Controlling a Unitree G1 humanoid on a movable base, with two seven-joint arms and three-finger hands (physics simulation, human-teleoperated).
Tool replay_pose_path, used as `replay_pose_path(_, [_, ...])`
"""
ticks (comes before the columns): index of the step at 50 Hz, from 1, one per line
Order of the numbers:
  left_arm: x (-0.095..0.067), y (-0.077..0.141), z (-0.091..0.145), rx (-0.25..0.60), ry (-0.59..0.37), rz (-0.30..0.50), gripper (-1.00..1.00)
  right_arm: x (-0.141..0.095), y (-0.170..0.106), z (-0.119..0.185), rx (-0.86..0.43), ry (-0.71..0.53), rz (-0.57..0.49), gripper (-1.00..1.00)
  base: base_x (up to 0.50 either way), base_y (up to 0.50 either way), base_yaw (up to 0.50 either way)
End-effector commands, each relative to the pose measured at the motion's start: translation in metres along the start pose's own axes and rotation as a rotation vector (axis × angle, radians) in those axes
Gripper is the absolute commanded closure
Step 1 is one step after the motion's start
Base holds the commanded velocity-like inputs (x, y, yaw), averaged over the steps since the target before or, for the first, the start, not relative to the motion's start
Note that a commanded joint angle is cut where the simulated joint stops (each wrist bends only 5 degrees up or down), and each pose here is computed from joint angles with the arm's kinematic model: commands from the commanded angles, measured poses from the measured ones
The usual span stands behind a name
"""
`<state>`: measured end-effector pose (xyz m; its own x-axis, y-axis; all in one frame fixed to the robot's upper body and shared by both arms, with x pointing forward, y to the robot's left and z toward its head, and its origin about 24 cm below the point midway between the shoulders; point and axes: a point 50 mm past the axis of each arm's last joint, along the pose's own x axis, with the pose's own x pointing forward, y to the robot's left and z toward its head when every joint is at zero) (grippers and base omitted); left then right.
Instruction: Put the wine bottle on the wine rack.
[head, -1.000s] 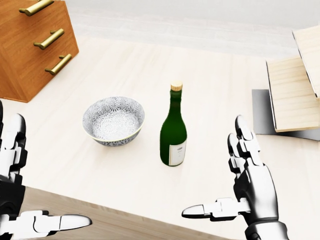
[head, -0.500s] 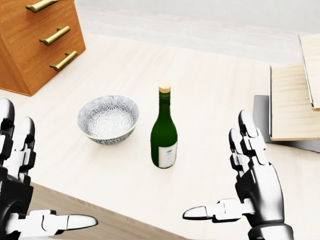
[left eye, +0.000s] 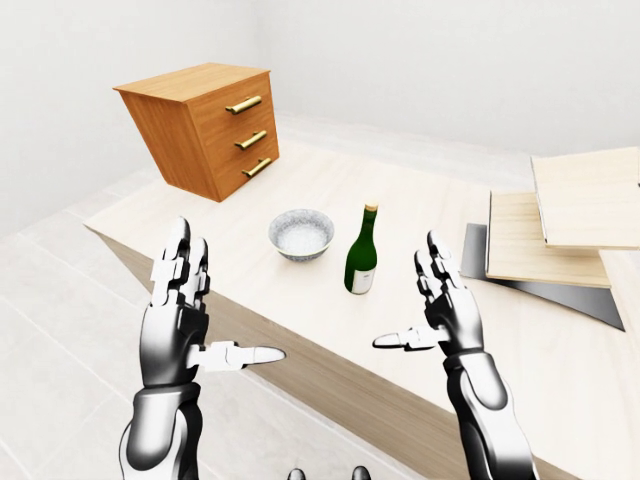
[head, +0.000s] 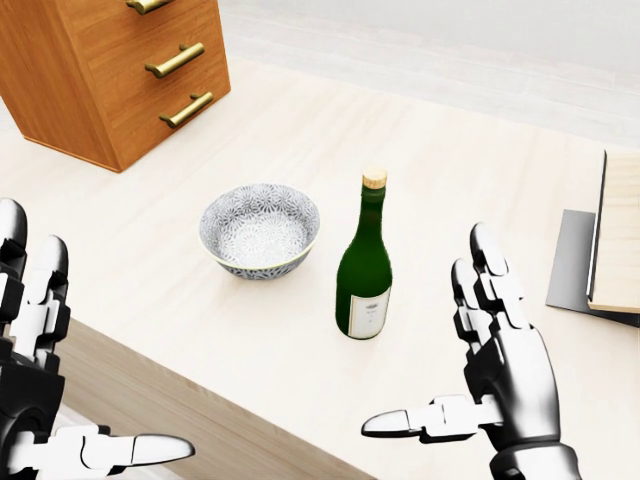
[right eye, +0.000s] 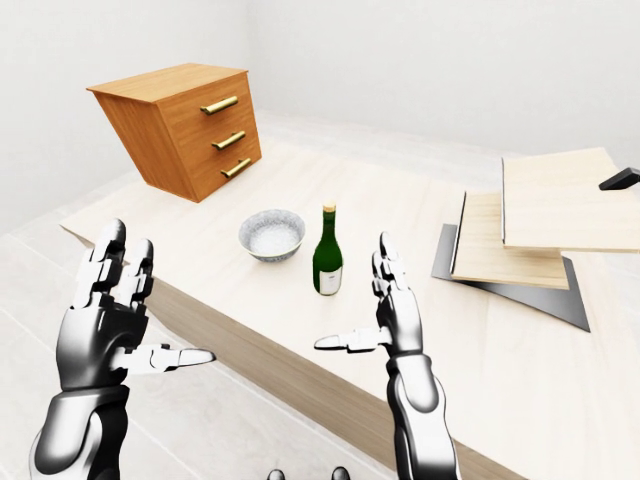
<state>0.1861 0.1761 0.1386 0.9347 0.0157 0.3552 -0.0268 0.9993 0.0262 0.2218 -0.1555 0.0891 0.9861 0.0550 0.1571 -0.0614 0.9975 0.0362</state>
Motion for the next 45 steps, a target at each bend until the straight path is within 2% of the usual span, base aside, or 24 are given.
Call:
replay_pose_path(1, [0.001, 0.001, 0.001, 0.002, -0.007, -0.001, -1.0, 0.004, 0.002, 0.001, 0.006, -0.01, 0.006, -1.0, 0.0, 0.0, 0.0])
replay_pose_path(9, [0.002, 0.0, 0.001, -0.004, -0.008, -0.006, -1.0, 0.004, 0.005, 0.0, 0.008, -0.004, 0.027, -1.0, 0.03, -0.01, 0.0])
replay_pose_path(24, [-0.001, -0.002, -0.004, -0.012, 0.019, -0.012, -1.0, 0.003, 0.005, 0.001, 0.008, -0.009, 0.027, -1.0, 0.41, -0.12, 0.0])
replay_pose_path(31, [-0.004, -0.003, -0.013, -0.033, 0.062, -0.016, -1.0, -0.002, 0.005, -0.002, 0.009, 0.007, 0.023, -1.0, 0.0, 0.0, 0.0])
replay_pose_path(40, [-0.005, -0.003, -0.014, -0.036, 0.07, -0.02, -1.0, 0.0, 0.008, -0.002, 0.009, 0.003, 0.04, -1.0, 0.0, 0.0, 0.0])
replay_pose_path(45, [-0.006, -0.003, -0.015, -0.038, 0.077, -0.018, -1.0, 0.002, 0.011, -0.004, 0.012, 0.009, 0.047, -1.0, 0.38, -0.07, 0.0])
